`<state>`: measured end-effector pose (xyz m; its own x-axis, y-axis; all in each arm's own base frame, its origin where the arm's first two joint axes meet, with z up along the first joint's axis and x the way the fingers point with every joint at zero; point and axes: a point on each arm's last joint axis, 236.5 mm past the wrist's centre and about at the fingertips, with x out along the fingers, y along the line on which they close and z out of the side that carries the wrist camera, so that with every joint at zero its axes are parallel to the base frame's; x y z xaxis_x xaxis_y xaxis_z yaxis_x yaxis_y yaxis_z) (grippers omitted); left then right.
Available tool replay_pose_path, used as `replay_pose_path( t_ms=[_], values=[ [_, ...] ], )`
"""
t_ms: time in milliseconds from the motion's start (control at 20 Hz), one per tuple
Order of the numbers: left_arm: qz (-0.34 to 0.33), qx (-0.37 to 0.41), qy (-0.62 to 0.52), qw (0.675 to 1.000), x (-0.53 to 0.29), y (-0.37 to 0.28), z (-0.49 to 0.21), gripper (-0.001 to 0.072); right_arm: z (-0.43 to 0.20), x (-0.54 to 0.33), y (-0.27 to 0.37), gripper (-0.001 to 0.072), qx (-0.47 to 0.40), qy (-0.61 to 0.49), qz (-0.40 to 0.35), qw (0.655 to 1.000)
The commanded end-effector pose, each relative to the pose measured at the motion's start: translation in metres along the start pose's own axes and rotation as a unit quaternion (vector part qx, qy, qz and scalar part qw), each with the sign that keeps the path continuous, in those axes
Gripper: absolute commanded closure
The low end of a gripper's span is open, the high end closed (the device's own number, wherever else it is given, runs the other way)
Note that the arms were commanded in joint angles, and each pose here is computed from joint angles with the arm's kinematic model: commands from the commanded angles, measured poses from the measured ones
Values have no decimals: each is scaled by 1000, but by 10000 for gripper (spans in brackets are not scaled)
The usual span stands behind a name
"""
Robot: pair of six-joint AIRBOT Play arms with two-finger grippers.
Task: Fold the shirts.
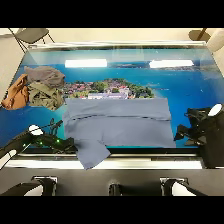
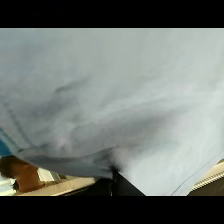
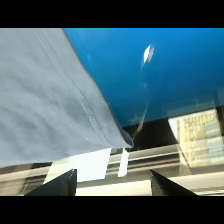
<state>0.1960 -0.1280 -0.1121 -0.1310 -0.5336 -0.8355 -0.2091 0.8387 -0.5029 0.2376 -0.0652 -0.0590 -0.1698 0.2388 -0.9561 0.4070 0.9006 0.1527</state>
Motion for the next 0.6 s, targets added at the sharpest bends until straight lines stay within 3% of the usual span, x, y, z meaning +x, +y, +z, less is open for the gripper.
replay_pose_path(
  t_ms=[0, 550],
  values=[
    [5, 5, 0, 1000, 2, 0, 0, 674, -12, 20, 9, 138, -8, 19, 25, 999],
    [6, 14, -1, 1000, 1, 1, 0, 674, 10, 45, 8, 155, 4, -29, 33, 999]
  ],
)
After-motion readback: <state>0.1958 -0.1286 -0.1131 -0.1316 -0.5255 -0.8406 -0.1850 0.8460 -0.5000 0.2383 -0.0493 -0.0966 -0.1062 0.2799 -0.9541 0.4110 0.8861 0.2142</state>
